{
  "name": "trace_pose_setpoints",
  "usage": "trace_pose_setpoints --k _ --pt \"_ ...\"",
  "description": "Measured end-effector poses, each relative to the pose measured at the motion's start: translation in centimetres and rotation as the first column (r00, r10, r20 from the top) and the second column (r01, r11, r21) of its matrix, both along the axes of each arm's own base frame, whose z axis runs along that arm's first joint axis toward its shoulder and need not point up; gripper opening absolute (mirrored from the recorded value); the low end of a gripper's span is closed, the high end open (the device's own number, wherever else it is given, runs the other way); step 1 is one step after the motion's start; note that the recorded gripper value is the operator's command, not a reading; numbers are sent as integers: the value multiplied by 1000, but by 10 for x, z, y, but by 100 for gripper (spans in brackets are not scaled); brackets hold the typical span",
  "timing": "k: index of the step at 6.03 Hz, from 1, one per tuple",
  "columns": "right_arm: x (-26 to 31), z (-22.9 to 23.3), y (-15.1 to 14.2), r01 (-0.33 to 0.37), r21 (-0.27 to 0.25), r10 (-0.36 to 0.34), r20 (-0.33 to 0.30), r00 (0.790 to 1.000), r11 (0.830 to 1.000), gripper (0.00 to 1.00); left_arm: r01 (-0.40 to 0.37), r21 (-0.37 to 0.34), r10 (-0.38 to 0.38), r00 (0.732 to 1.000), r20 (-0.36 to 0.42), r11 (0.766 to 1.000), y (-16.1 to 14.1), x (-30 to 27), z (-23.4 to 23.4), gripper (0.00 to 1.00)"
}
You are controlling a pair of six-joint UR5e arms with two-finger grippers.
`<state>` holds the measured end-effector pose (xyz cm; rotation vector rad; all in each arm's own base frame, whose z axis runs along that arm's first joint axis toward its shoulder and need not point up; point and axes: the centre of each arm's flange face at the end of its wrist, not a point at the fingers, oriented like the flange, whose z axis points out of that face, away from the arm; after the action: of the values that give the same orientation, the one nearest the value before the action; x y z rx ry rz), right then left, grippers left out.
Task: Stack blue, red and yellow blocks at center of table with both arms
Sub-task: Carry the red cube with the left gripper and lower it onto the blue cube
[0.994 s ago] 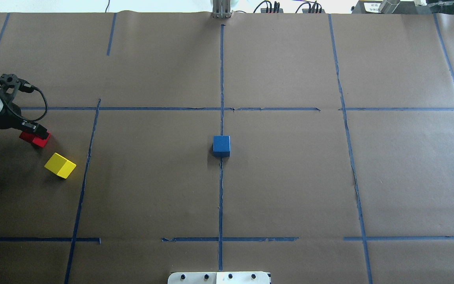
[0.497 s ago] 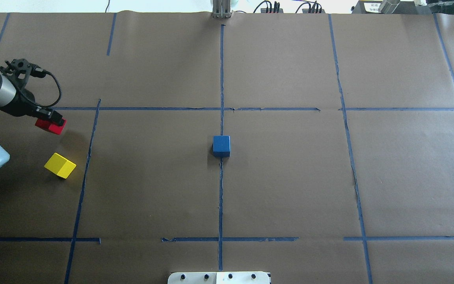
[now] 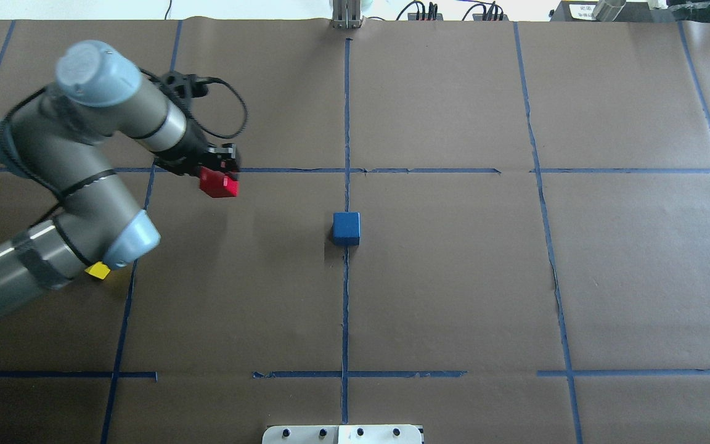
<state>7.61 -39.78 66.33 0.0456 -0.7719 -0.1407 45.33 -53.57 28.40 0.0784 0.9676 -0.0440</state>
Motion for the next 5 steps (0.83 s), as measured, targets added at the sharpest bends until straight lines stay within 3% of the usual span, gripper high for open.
trace_pose_setpoints --k 2,3,5 --pt "0 0 0 0 -1 0 0 1000 1000 100 48 -72 -42 996 76 996 46 91 -118 9" --pt "0 0 0 0 -1 0 0 1000 1000 100 65 -84 -56 993 102 994 59 118 -144 9" --pt "0 0 0 0 0 0 1 1000 1000 100 82 -86 -69 988 140 993 61 148 -155 10"
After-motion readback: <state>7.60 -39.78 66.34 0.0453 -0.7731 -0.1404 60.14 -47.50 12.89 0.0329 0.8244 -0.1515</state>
